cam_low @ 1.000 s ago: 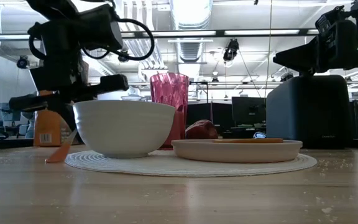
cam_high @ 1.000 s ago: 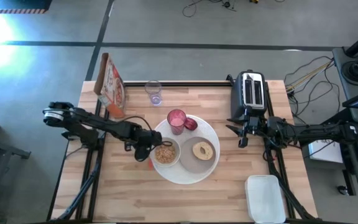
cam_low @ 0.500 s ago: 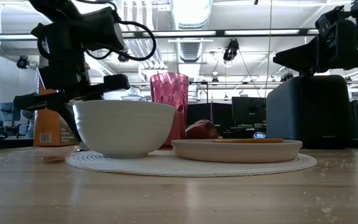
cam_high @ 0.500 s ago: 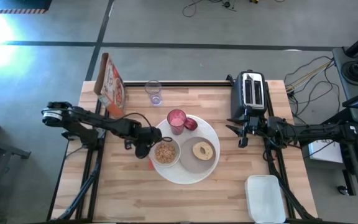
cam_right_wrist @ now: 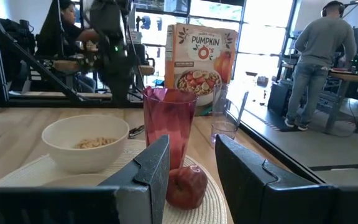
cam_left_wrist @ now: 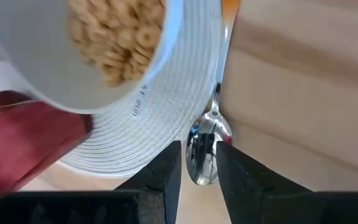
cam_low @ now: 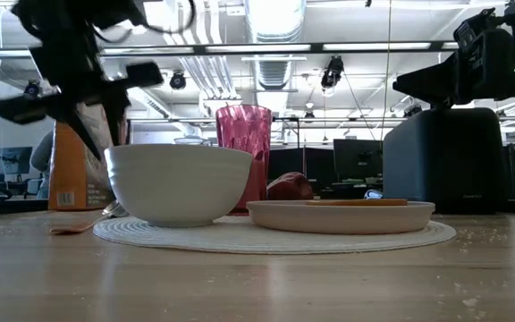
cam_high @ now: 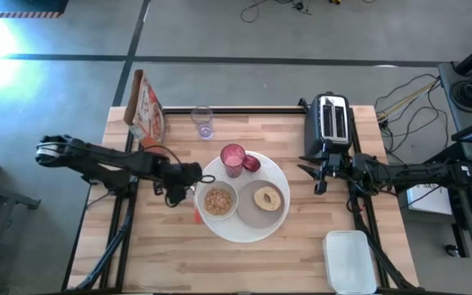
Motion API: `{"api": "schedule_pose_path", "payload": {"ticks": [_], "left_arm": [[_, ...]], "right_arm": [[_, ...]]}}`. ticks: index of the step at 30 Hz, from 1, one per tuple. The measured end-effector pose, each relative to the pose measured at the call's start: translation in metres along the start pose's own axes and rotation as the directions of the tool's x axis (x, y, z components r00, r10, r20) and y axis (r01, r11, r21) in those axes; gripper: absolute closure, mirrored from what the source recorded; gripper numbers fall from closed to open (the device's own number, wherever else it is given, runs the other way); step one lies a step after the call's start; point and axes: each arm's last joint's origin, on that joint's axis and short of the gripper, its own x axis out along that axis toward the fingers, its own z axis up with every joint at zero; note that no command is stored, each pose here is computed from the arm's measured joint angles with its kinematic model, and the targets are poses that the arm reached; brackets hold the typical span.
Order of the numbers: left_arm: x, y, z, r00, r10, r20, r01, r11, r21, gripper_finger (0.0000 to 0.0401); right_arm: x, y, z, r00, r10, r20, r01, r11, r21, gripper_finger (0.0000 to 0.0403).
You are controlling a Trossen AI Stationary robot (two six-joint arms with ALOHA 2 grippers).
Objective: Arrange a breakfast setting
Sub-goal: Return to Home Position
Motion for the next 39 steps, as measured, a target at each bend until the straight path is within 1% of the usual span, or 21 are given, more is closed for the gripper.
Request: {"api": "schedule_pose_path", "payload": {"ticks": [3,5,8,11,14,23,25,27,30,33,35,37,39], "left_arm": [[-0.019,-0.006,0.002,0.997,0.058,0.05,-0.056,0.997,-0.045,0.0317],[-0.031,-0.006,0.001,0.987,0.136,0.084,-0.129,0.988,-0.09,0.0317],[-0.046,-0.003,-0.001,0.959,0.255,0.121,-0.233,0.957,-0.174,0.0317],[-0.058,-0.003,-0.002,0.929,0.338,0.152,-0.301,0.928,-0.22,0.0317],[-0.063,-0.003,-0.003,0.915,0.359,0.185,-0.31,0.918,-0.247,0.0317],[-0.06,-0.003,-0.002,0.919,0.35,0.18,-0.304,0.922,-0.241,0.0317],[-0.062,-0.002,-0.001,0.91,0.37,0.189,-0.322,0.915,-0.242,0.0316],[-0.067,0.0,-0.001,0.888,0.413,0.202,-0.359,0.898,-0.254,0.0317],[-0.078,0.0,-0.002,0.837,0.497,0.231,-0.433,0.858,-0.278,0.0317],[-0.091,-0.005,-0.005,0.783,0.57,0.249,-0.495,0.813,-0.305,0.0317],[-0.092,-0.012,-0.009,0.763,0.595,0.255,-0.514,0.796,-0.321,0.0317],[-0.091,-0.021,-0.011,0.734,0.626,0.262,-0.526,0.769,-0.365,0.0317],[-0.086,-0.032,-0.015,0.692,0.669,0.271,-0.527,0.725,-0.443,0.0317]], "right_arm": [[0.0,0.0,0.0,1.0,0.0,0.0,0.0,1.0,0.0,0.0284],[0.0,0.0,0.0,1.0,0.0,0.0,0.0,1.0,0.0,0.0284],[0.0,0.0,0.0,1.0,0.0,0.0,0.0,1.0,0.0,0.0284],[0.0,0.0,0.0,1.0,0.0,0.0,0.0,1.0,0.0,0.0284],[0.0,0.0,0.0,1.0,0.0,0.0,0.0,1.0,0.0,0.0284],[0.0,0.0,0.0,1.0,0.0,0.0,0.0,1.0,0.0,0.0284],[0.0,0.0,0.0,1.0,0.0,0.0,0.0,1.0,0.0,0.0284],[0.0,0.0,0.0,1.0,0.0,0.0,0.0,1.0,0.0,0.0284],[0.0,0.0,0.0,1.0,-0.001,0.0,0.001,1.0,0.0,0.0284],[0.0,0.0,0.0,1.0,0.0,-0.001,0.0,1.0,0.0,0.0284],[0.0,0.0,0.0,1.0,0.0,-0.001,0.0,1.0,0.0,0.0284],[0.0,0.0,0.0,1.0,0.0,-0.001,0.0,1.0,0.0,0.0284],[0.0,0.0,0.0,1.0,0.0,-0.001,0.0,1.0,0.0,0.0284]]}}
